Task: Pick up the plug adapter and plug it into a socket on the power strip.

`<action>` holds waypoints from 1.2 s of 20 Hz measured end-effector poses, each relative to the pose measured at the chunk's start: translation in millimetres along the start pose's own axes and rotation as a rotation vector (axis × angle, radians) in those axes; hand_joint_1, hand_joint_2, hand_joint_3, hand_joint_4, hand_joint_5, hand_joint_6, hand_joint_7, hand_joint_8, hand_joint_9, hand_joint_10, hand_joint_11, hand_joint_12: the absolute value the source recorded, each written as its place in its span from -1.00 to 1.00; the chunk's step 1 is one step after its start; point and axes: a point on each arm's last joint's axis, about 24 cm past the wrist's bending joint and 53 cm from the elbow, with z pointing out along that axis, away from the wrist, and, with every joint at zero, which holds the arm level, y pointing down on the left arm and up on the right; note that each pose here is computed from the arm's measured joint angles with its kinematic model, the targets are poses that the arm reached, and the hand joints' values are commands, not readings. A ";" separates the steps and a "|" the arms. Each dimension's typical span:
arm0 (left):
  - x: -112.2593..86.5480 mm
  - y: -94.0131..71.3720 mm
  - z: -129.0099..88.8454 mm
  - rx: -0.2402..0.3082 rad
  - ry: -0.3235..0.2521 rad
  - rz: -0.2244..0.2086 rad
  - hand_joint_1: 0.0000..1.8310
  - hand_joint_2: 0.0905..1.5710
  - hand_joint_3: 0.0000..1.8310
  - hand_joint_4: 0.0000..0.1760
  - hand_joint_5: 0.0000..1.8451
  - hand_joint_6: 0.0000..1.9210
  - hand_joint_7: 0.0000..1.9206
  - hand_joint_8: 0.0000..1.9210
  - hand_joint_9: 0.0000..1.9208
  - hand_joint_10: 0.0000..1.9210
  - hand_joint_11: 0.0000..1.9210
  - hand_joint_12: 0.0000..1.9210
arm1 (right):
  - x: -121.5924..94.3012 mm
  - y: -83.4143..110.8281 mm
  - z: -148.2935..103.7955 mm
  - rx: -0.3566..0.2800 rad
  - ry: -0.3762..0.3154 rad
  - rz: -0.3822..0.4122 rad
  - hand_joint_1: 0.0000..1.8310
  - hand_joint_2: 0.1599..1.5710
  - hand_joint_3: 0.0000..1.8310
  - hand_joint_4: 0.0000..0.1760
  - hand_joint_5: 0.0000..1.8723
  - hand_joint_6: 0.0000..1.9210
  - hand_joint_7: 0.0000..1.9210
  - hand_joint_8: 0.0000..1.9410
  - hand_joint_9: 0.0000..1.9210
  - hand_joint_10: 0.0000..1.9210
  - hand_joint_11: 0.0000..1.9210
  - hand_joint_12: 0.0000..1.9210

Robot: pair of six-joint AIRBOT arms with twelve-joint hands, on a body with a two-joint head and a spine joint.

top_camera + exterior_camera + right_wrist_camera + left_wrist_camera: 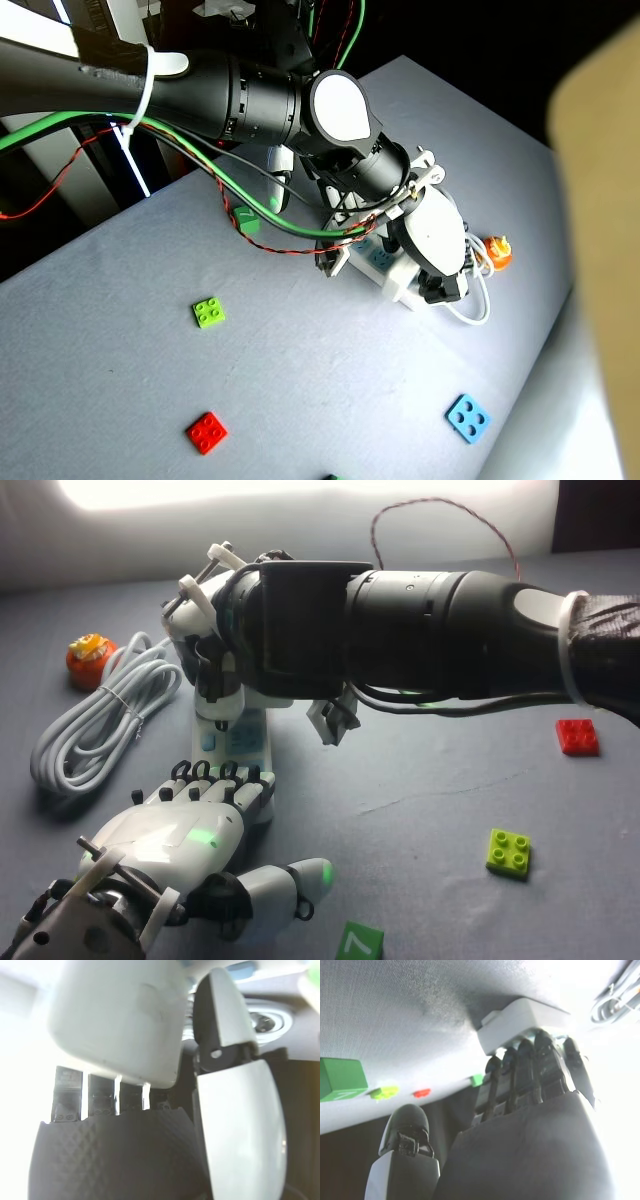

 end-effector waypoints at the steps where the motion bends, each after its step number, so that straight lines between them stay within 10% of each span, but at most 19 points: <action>1: 0.0 0.0 0.0 0.000 0.000 0.000 -1.00 0.56 -1.00 -1.00 -0.91 -1.00 -0.91 -1.00 -0.94 -1.00 -1.00 -0.83 | -0.8 -1.2 -0.2 -0.001 0.000 0.005 0.09 0.23 -1.00 -1.00 -0.31 -1.00 -0.26 -1.00 -0.30 -1.00 -0.94 0.36; 10: -5.0 -6.1 1.2 0.008 -0.006 -0.017 -1.00 0.55 -1.00 -1.00 -0.87 -0.99 -0.86 -1.00 -0.89 -0.99 -1.00 -0.72 | -51.1 10.9 -40.3 -0.140 -0.057 0.052 0.02 0.12 -1.00 -1.00 -0.67 -1.00 -0.64 -1.00 -0.68 -1.00 -1.00 -0.11; 16: -19.2 -14.3 0.7 0.020 -0.002 -0.036 -1.00 0.55 -1.00 -1.00 -0.91 -1.00 -0.89 -1.00 -0.90 -1.00 -1.00 -0.71 | -74.3 -27.2 -97.7 -0.185 -0.090 0.040 -0.17 0.12 -1.00 -1.00 -0.90 -1.00 -0.90 -1.00 -0.91 -1.00 -1.00 -0.64; 24: -60.8 -38.2 -3.9 0.083 -0.032 -0.044 -0.88 0.46 -1.00 -1.00 -0.75 -0.97 -0.64 -0.97 -0.67 -0.95 -1.00 -0.33 | -76.3 -58.6 -158.2 -0.217 -0.109 0.013 -0.39 -0.02 -1.00 -1.00 -0.86 -0.99 -0.83 -0.99 -0.86 -0.99 -1.00 -0.61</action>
